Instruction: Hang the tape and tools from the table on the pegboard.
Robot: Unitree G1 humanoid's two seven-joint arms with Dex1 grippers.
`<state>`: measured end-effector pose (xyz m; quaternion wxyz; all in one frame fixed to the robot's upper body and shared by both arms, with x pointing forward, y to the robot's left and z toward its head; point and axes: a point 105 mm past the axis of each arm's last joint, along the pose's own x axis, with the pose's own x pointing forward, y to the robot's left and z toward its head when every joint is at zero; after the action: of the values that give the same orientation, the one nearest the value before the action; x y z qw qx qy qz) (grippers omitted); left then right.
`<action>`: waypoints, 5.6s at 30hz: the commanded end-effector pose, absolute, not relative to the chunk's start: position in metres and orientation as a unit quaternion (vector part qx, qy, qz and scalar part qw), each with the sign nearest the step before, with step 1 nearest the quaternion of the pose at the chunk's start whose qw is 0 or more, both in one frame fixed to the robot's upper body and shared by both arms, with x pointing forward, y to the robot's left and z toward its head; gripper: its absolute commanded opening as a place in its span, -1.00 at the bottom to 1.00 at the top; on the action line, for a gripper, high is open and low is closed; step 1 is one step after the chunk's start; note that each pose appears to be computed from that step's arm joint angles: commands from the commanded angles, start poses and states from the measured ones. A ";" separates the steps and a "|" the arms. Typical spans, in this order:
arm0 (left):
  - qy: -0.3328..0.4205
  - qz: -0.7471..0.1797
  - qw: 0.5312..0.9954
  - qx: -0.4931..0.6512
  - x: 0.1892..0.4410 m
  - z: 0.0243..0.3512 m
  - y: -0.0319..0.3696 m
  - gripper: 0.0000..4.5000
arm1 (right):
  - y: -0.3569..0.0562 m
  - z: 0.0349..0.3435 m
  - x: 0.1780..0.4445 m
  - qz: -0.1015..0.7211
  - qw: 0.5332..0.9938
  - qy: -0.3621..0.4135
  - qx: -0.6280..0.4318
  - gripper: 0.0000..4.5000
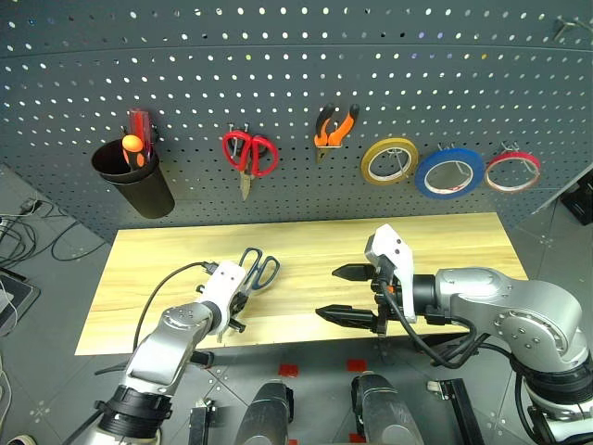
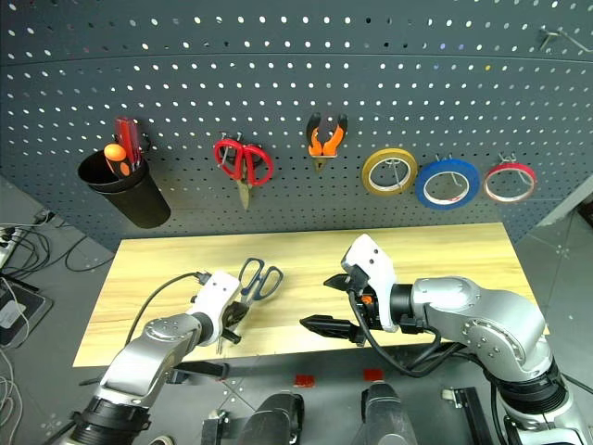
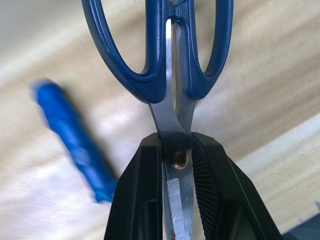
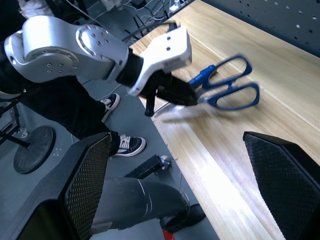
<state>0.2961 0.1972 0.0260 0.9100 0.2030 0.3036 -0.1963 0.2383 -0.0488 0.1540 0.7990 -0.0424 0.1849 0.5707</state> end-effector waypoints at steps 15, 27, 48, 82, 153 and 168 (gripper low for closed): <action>0.216 -0.314 0.883 0.274 0.277 0.087 0.183 -0.61 | -0.050 0.165 0.245 0.575 0.802 0.155 -0.055 1.00; 0.013 -0.263 0.947 0.183 0.307 0.176 0.171 -0.61 | -0.048 0.180 0.252 0.577 0.805 0.121 -0.069 1.00; -0.064 -0.202 0.970 0.123 0.308 0.197 0.176 -0.61 | -0.044 0.218 0.259 0.570 0.816 0.047 -0.080 1.00; 0.087 -0.094 0.989 0.068 0.315 0.121 0.235 0.62 | -0.028 0.204 0.245 0.598 0.792 0.039 -0.118 1.00; -0.205 0.049 0.966 0.153 0.294 0.292 0.279 -0.73 | -0.016 0.308 0.260 0.601 0.784 -0.130 -0.085 1.00; -0.255 0.022 0.954 0.154 0.358 0.319 0.287 -0.73 | -0.010 0.300 0.267 0.578 0.801 -0.128 -0.095 1.00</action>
<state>0.3611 0.2918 0.3038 0.9640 0.1440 -0.2223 0.0234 0.2752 -0.0101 0.2916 0.8054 -0.0862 -0.1000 0.5778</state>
